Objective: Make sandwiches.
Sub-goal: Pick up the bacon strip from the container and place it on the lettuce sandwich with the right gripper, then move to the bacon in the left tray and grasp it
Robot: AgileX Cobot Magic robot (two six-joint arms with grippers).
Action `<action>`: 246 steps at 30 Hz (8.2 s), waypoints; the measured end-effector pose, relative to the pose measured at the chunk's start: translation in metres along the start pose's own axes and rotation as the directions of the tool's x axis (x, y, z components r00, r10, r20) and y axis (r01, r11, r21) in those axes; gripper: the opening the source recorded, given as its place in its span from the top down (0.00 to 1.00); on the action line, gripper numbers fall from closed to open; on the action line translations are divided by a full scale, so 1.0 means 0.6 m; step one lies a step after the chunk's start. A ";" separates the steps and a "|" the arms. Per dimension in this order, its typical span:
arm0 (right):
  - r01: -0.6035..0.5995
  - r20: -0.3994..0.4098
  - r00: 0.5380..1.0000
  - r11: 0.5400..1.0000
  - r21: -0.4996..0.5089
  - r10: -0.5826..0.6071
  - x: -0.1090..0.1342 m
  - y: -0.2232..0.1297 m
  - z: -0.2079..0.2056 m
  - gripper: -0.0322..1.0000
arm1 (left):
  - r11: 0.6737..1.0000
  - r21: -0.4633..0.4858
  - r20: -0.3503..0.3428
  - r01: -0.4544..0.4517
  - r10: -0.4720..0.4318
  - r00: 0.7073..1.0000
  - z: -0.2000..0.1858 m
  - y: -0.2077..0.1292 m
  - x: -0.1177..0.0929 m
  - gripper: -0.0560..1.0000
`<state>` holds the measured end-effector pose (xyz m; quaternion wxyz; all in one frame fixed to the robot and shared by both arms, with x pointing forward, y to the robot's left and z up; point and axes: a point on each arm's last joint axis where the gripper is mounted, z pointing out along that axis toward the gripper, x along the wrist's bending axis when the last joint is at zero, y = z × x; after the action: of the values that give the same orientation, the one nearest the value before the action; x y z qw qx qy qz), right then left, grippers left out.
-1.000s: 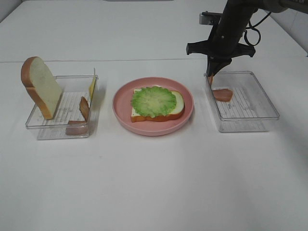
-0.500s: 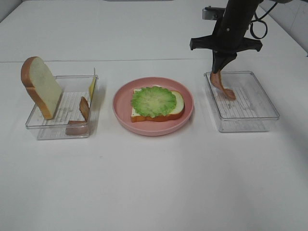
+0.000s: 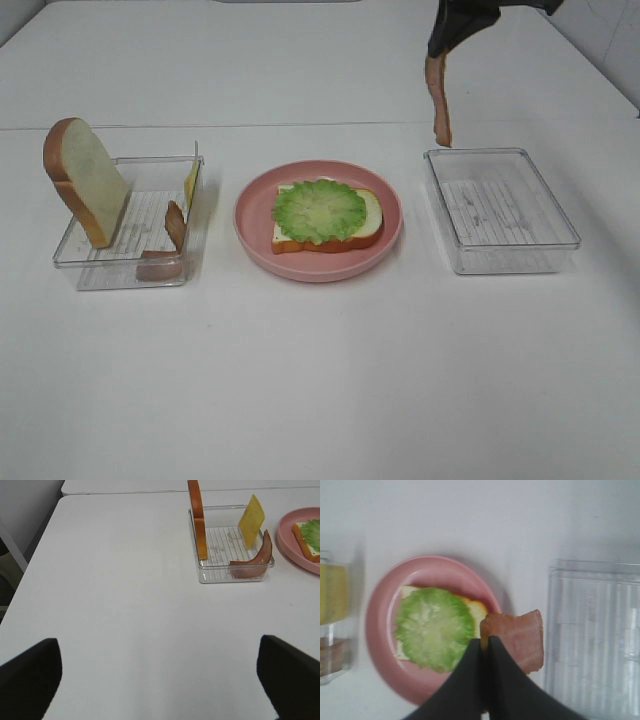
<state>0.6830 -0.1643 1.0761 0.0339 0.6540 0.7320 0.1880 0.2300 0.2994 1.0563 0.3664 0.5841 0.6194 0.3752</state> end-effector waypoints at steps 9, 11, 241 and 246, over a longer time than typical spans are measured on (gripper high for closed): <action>0.124 -0.184 0.975 0.992 -0.008 -0.123 0.151 -0.034 0.022 0.95 | 1.000 0.000 0.000 0.000 0.000 1.000 0.000 0.000 0.000 0.02; 0.148 -0.203 0.968 0.989 -0.017 -0.148 0.178 -0.041 0.034 0.95 | 1.000 0.000 0.000 0.000 0.000 1.000 0.000 0.000 0.000 0.02; 0.051 0.182 0.981 0.833 -0.551 0.061 -0.124 -0.754 -0.200 0.20 | 0.463 0.875 0.148 -0.141 0.021 0.989 0.640 0.174 -0.281 0.01; 0.051 0.182 0.981 0.833 -0.551 0.061 -0.124 -0.754 -0.200 0.20 | 0.431 0.891 0.142 -0.139 0.027 0.990 0.660 0.149 -0.283 0.01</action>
<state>0.2310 -0.2978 1.0284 0.2914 0.6331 0.6378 0.3278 0.6319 0.1475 0.9605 0.0136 0.7380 0.6742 -0.0250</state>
